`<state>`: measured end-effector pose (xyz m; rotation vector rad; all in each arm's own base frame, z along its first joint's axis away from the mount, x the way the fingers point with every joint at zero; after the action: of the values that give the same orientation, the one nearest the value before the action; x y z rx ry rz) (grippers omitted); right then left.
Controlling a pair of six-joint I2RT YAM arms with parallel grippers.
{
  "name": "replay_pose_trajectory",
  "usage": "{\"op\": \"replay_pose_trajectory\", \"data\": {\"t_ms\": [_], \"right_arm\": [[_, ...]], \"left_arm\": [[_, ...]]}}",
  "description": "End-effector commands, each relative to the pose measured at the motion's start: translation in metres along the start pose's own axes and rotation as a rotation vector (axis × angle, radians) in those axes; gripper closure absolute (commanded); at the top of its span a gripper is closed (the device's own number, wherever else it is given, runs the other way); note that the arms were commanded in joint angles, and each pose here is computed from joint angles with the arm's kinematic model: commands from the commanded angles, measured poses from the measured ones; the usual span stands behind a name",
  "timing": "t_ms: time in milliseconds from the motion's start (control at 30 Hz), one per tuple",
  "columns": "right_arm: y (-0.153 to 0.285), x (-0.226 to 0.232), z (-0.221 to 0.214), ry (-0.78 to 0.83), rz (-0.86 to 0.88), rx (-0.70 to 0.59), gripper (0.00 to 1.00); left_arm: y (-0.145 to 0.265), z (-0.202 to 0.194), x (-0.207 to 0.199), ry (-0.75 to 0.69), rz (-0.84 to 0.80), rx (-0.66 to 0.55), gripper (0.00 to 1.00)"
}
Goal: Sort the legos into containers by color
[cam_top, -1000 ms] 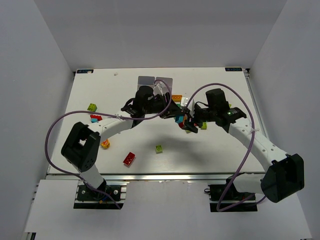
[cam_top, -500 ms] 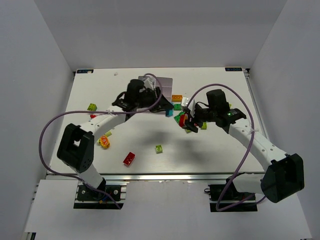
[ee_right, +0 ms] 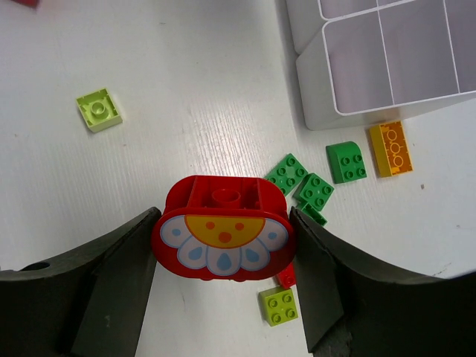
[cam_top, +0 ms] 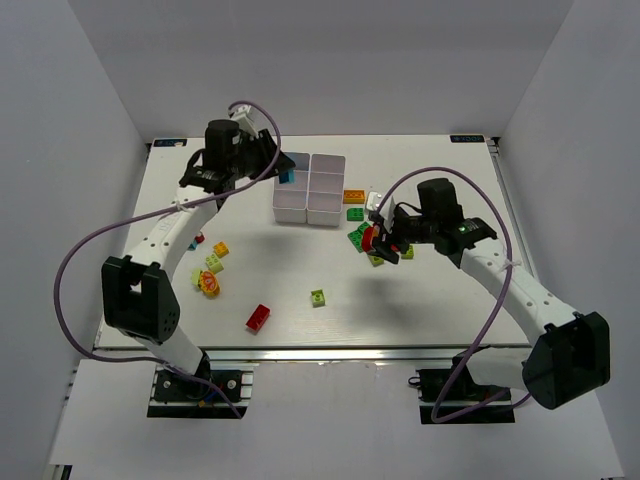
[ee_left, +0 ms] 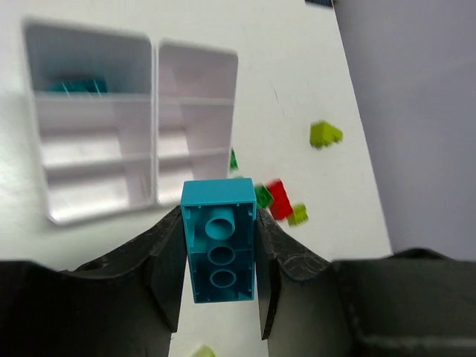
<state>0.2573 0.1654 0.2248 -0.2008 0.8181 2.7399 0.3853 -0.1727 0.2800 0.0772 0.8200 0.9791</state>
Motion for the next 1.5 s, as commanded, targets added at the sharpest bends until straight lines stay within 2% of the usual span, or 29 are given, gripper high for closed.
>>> {"op": "replay_pose_trajectory", "data": {"t_ms": [0,267,467,933,1167,1467], "right_arm": [[0.007,-0.001,0.007,0.018,-0.033,-0.038,0.95],[0.009,-0.003,0.008,0.034,-0.042,-0.047,0.94],[0.008,-0.005,0.007,0.028,-0.047,-0.06,0.94],[0.006,-0.015,0.01,0.039,-0.069,-0.082,0.94],[0.008,-0.014,0.005,0.028,-0.081,-0.087,0.94],[0.01,-0.015,0.0,0.017,-0.087,-0.084,0.94]], "left_arm": [[0.012,0.04,0.001,-0.177,0.063,-0.145,1.0],[-0.004,0.07,0.025,-0.246,0.069,-0.251,1.0],[-0.017,0.087,0.047,-0.259,0.128,-0.275,1.0],[-0.052,0.105,0.073,-0.333,0.184,-0.388,1.0],[-0.081,0.109,0.073,-0.334,0.092,-0.414,1.0],[-0.096,0.088,0.059,-0.353,-0.051,-0.479,1.0]]}}
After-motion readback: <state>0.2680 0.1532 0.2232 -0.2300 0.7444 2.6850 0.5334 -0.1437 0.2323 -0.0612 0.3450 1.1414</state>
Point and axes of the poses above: each gripper's point midway between its finger pads, its own y axis back along the fingers, its own x axis along the line the jaws close on, z = x × y, the point moved 7 cm from there along y, back along the fingers, and after that the axes turned 2 degrees about -y, right-handed, at the moved point
